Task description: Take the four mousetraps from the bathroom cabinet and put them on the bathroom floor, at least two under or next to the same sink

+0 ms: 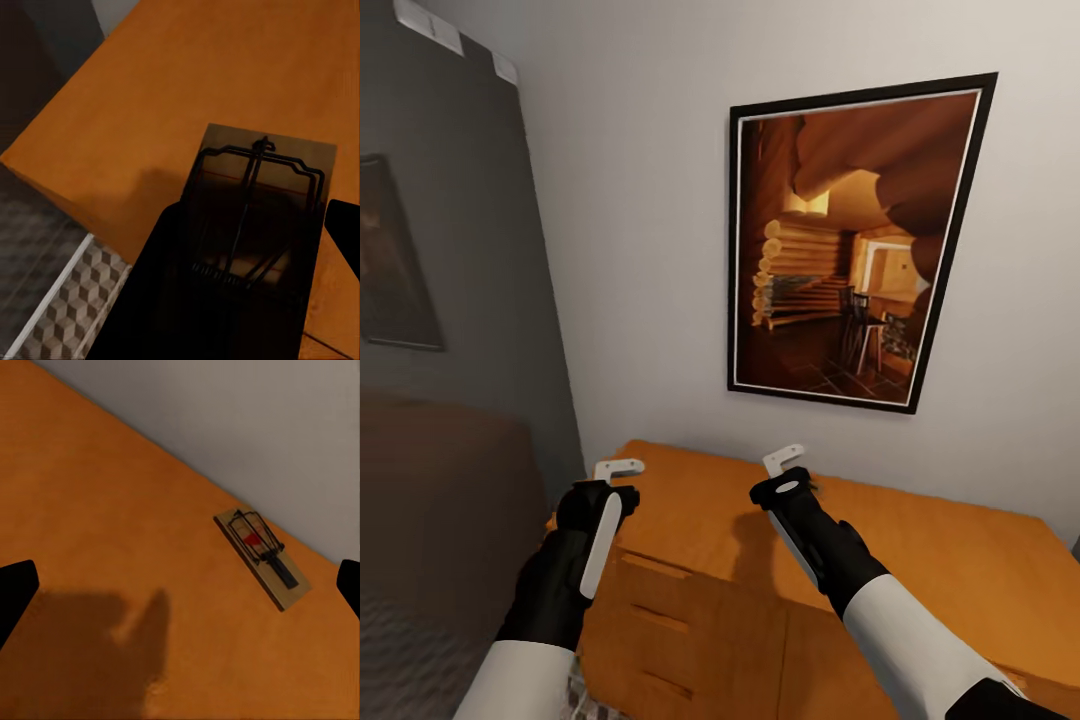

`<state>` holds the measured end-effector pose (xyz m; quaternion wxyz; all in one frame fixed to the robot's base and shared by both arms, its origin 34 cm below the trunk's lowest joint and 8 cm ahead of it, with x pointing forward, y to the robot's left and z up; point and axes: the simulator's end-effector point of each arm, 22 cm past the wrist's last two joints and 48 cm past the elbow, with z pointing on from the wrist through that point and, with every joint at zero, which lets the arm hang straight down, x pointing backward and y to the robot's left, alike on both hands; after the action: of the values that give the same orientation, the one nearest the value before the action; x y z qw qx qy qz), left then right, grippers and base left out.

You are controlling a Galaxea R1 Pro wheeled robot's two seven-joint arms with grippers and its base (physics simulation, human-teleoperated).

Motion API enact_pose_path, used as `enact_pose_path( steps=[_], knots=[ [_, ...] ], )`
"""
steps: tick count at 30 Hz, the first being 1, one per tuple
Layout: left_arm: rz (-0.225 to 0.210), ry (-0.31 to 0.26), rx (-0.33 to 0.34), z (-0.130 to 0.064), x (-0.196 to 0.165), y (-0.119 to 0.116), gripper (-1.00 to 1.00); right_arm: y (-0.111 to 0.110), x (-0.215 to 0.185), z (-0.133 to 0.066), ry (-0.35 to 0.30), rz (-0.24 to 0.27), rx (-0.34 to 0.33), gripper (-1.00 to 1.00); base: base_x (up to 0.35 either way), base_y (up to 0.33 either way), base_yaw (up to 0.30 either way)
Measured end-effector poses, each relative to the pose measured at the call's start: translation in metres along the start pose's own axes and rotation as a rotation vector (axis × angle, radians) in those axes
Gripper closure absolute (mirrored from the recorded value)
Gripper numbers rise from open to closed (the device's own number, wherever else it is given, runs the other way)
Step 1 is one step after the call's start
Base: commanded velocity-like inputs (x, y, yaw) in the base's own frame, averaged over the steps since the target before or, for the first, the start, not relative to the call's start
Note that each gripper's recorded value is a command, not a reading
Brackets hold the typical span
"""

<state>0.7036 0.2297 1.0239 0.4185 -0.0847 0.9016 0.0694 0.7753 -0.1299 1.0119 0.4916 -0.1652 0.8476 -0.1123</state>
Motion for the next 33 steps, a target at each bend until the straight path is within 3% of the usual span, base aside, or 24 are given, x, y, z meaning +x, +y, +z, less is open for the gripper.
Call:
enact_pose_path(
  steps=[15, 25, 33],
  knots=[
    [0.002, 0.004, -0.002, 0.0009, 0.0014, 0.0000, 1.00, 0.0005, 0.0008, -0.0001, 0.004, -0.002, -0.001, -1.00, 0.000, -0.264, 0.054],
    [0.001, 0.004, 0.000, 0.0009, 0.0014, -0.0004, 1.00, 0.0000, 0.0010, 0.0000, 0.004, -0.002, 0.000, -1.00, 0.000, -0.053, 0.000],
    [0.001, 0.003, -0.001, 0.0009, 0.0012, -0.0001, 1.00, 0.0007, 0.0007, -0.0002, 0.004, -0.002, -0.001, -1.00, 0.000, -0.266, 0.000]
  ],
)
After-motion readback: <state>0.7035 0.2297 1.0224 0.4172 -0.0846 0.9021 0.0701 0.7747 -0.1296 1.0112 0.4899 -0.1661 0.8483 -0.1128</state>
